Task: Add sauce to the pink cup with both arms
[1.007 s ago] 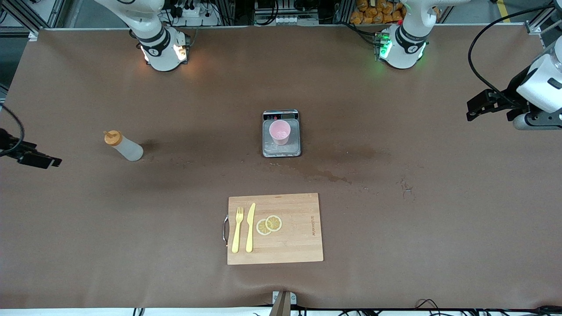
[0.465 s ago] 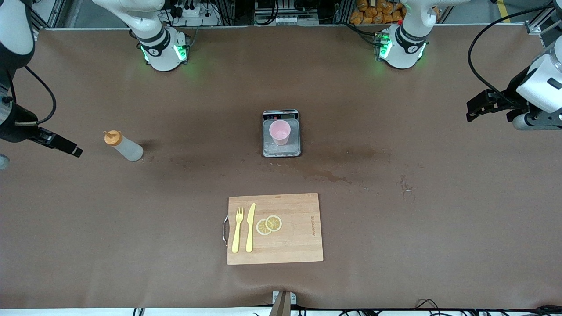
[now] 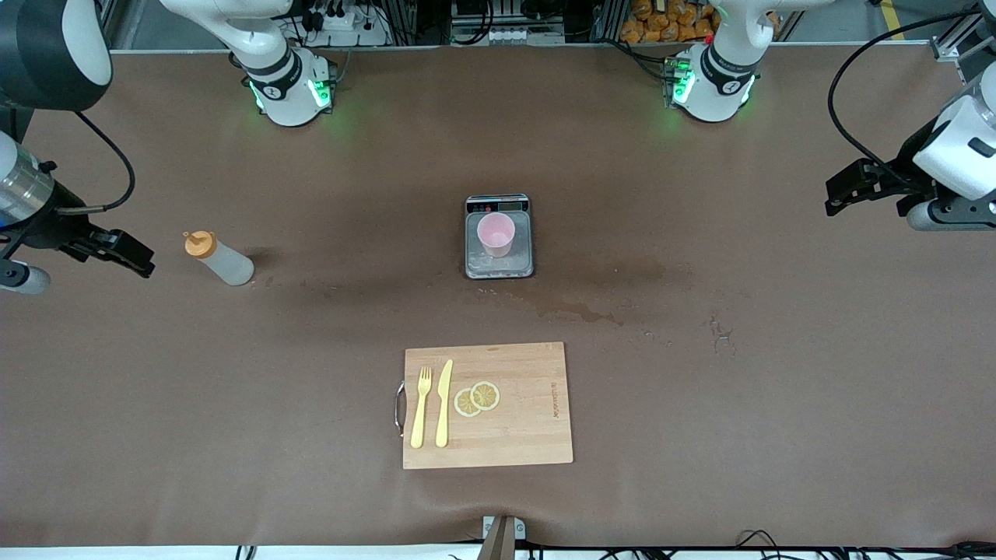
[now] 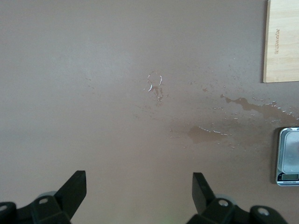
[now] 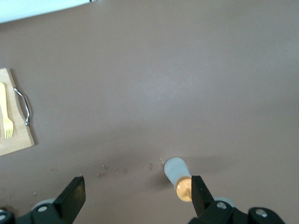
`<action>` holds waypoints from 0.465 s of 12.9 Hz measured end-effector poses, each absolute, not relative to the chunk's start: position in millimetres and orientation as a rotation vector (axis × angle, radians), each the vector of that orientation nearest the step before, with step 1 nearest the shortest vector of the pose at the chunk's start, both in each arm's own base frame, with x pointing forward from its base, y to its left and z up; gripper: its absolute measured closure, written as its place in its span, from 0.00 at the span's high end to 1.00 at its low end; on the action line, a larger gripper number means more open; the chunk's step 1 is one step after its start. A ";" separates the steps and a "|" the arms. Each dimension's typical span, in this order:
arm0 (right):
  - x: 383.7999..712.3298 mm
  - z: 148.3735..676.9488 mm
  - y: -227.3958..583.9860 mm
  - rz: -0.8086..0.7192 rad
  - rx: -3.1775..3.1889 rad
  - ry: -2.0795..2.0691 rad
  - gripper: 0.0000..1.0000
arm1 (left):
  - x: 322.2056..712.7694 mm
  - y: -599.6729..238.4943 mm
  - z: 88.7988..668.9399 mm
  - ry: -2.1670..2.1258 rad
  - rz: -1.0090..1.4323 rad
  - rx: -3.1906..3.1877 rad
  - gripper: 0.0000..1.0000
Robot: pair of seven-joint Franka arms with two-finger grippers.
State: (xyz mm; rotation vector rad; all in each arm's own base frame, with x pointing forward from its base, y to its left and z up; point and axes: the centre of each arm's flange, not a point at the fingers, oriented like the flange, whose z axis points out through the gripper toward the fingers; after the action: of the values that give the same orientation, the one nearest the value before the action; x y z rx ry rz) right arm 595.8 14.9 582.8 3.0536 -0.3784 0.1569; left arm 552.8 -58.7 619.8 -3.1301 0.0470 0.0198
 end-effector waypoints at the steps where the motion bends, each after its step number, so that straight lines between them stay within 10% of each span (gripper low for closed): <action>1: 597.1 583.7 12.1 0.174 3.058 -0.388 1.00 | 552.9 -59.2 620.4 0.048 0.017 -3.130 1.00; 6: 597.0 579.8 1.8 0.162 3.070 -0.382 1.00 | 553.2 -59.3 623.9 0.049 0.003 -3.131 1.00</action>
State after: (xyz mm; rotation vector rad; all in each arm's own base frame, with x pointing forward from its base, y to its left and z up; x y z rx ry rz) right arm 597.0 1.8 579.8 3.0705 -0.3816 0.1617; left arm 553.2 -59.3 623.9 -3.1311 0.0486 0.0033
